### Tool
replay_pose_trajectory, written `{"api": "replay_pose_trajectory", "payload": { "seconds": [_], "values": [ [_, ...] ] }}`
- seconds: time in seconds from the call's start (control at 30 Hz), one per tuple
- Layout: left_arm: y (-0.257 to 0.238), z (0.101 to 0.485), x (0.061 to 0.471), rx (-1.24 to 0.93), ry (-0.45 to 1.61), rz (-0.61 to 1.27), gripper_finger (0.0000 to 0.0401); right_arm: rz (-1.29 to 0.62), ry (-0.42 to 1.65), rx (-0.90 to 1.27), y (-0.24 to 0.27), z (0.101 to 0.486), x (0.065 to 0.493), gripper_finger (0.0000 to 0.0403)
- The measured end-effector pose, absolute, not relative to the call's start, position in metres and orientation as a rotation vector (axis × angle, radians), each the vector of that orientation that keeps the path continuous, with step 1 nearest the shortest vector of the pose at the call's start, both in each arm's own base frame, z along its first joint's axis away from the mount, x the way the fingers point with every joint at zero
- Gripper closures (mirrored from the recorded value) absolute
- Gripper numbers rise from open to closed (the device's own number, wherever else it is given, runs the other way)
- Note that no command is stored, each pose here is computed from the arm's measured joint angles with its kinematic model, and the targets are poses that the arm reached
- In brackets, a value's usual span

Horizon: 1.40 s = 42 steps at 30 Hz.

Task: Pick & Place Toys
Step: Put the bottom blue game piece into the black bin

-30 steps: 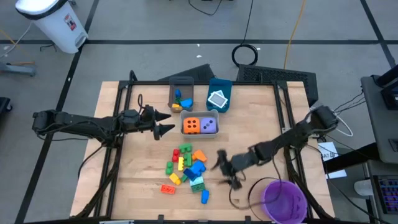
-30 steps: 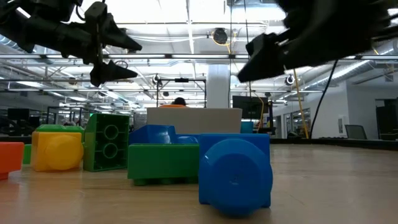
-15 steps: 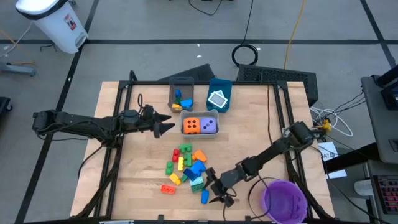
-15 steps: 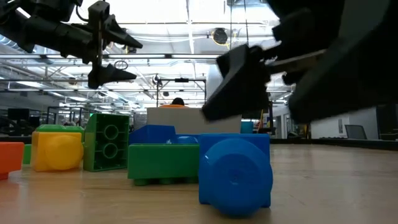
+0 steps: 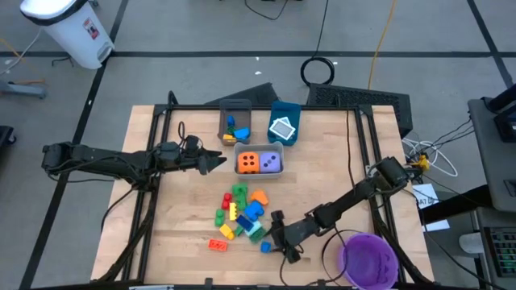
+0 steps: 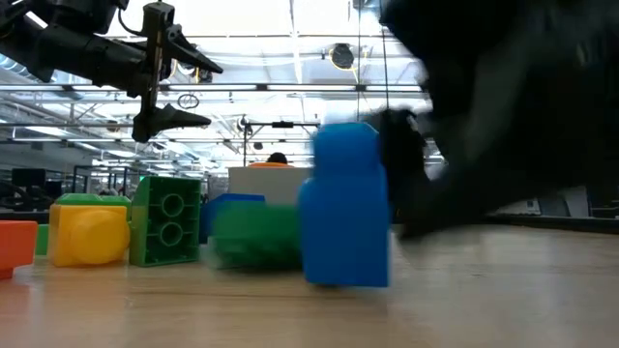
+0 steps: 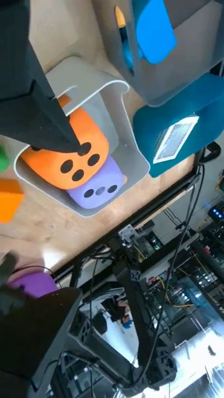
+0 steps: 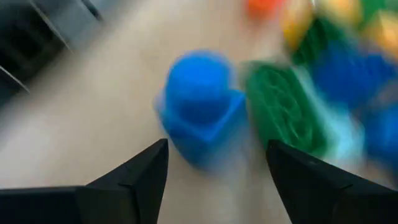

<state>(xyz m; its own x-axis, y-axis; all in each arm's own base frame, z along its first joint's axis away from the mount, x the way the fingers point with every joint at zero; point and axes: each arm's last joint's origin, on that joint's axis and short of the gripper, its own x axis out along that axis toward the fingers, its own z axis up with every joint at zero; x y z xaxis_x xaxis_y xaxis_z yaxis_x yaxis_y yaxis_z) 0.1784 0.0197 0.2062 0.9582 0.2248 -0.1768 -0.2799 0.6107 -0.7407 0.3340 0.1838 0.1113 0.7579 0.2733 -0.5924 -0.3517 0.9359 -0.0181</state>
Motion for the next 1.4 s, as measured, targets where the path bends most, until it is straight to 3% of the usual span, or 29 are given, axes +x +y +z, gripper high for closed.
{"api": "replay_pose_trajectory", "payload": {
  "seconds": [0.17,0.4,0.87,1.03,1.27,1.4],
  "values": [
    [0.02,0.206,0.178,-0.862,0.069,0.291,0.0016,0.217,0.659,-0.092,0.179,0.126,0.327,0.0164],
    [0.02,0.207,0.179,-0.862,0.064,0.289,0.0019,0.222,0.642,-0.063,0.181,0.14,0.323,0.0172],
    [0.02,0.207,0.179,-0.812,0.069,0.287,0.0014,0.247,0.702,-0.173,0.182,0.116,0.324,0.0184],
    [0.02,0.207,0.179,-0.809,0.07,0.287,0.0017,0.259,0.697,-0.192,0.182,0.117,0.324,0.0218],
    [0.02,0.207,0.179,-0.803,0.071,0.286,0.0027,0.295,0.697,-0.177,0.184,0.117,0.324,0.0303],
    [0.02,0.207,0.179,-0.803,0.071,0.286,0.0022,0.314,0.694,-0.173,0.184,0.125,0.322,0.0305]
  ]
}}
